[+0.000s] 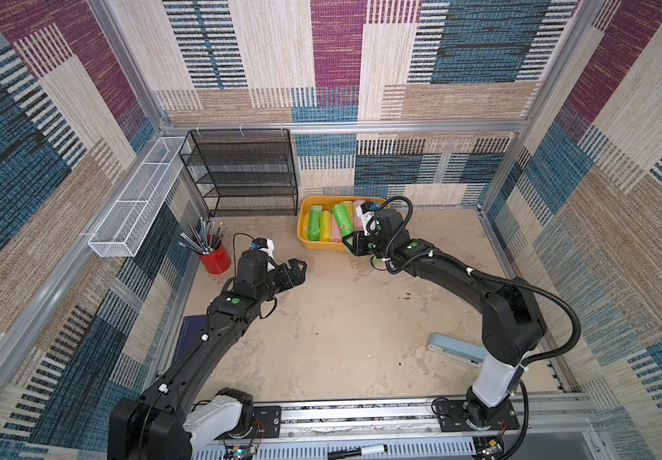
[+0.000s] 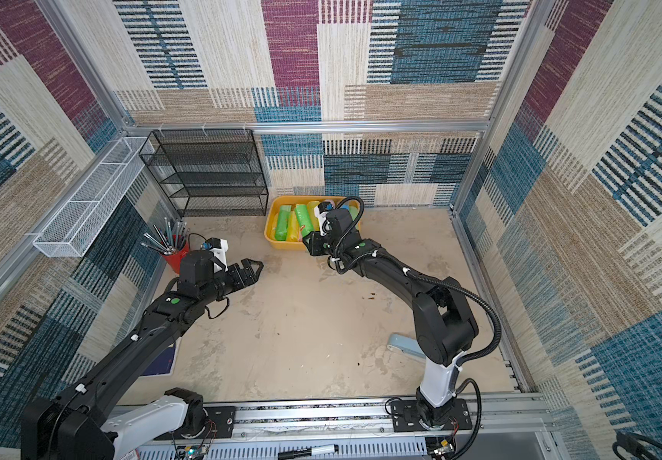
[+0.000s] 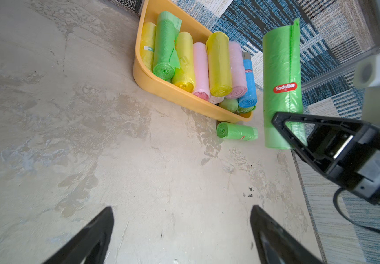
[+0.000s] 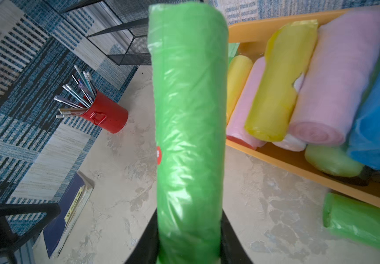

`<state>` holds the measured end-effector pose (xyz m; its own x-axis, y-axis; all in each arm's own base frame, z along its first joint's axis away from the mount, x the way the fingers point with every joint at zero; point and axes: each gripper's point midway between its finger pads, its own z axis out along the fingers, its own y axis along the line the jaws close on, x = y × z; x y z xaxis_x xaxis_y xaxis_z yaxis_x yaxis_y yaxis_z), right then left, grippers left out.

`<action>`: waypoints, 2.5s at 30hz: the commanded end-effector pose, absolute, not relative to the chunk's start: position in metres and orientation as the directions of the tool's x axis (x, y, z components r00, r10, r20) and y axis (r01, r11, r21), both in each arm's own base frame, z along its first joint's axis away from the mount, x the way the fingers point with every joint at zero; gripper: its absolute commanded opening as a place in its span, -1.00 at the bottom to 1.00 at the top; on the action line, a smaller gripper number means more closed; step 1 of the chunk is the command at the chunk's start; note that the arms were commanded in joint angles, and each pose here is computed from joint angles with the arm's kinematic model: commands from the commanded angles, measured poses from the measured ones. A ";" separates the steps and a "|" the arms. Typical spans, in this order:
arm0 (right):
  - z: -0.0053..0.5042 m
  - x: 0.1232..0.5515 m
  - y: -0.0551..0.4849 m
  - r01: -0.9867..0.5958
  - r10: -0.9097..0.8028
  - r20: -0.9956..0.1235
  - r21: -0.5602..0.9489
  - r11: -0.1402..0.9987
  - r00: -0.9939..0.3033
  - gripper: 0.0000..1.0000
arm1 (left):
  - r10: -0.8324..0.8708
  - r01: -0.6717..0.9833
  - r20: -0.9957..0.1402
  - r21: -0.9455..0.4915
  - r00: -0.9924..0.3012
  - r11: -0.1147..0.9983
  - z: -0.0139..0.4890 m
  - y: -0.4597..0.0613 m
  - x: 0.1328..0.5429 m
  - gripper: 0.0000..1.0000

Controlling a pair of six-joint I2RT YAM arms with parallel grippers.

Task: Put the roll of trash bags into the storage box
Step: Place the roll of trash bags in the storage box.

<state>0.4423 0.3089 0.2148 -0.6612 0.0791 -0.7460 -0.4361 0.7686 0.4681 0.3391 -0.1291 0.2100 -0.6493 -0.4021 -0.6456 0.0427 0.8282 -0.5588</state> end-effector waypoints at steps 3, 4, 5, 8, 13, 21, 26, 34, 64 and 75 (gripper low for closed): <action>0.220 0.461 0.292 -0.390 0.221 -0.719 0.578 0.717 -0.659 -0.79 | -0.410 0.042 -0.663 -0.554 -0.627 0.831 0.213 -0.126 0.342 0.88; 0.219 0.463 0.289 -0.385 0.234 -0.710 0.593 0.707 -0.664 -0.79 | -0.410 0.042 -0.665 -0.552 -0.625 0.833 0.214 -0.126 0.342 0.88; 0.216 0.466 0.287 -0.376 0.246 -0.699 0.607 0.700 -0.671 -0.79 | -0.409 0.038 -0.663 -0.550 -0.627 0.834 0.213 -0.125 0.341 0.88; 0.210 0.476 0.286 -0.367 0.256 -0.687 0.621 0.692 -0.680 -0.80 | -0.405 0.035 -0.665 -0.544 -0.627 0.838 0.212 -0.124 0.341 0.88; 0.214 0.488 0.292 -0.381 0.259 -0.696 0.621 0.685 -0.669 -0.80 | -0.406 0.035 -0.666 -0.544 -0.626 0.838 0.212 -0.124 0.342 0.88; 0.216 0.514 0.303 -0.358 0.308 -0.674 0.658 0.662 -0.671 -0.79 | -0.405 0.032 -0.664 -0.542 -0.628 0.840 0.210 -0.124 0.343 0.89; 0.206 0.526 0.316 -0.359 0.322 -0.638 0.703 0.614 -0.699 -0.79 | -0.404 0.029 -0.664 -0.540 -0.629 0.841 0.210 -0.124 0.342 0.89; 0.204 0.541 0.332 -0.365 0.343 -0.608 0.745 0.559 -0.716 -0.71 | -0.403 0.027 -0.664 -0.537 -0.630 0.843 0.210 -0.123 0.342 0.89; 0.146 0.583 0.353 -0.190 0.283 -0.595 0.607 0.772 -0.753 -0.53 | -0.388 0.016 -0.670 -0.512 -0.633 0.859 0.213 -0.120 0.346 0.89; 0.151 0.581 0.356 -0.197 0.274 -0.587 0.612 0.766 -0.762 -0.13 | -0.390 0.018 -0.672 -0.514 -0.629 0.858 0.215 -0.119 0.344 0.90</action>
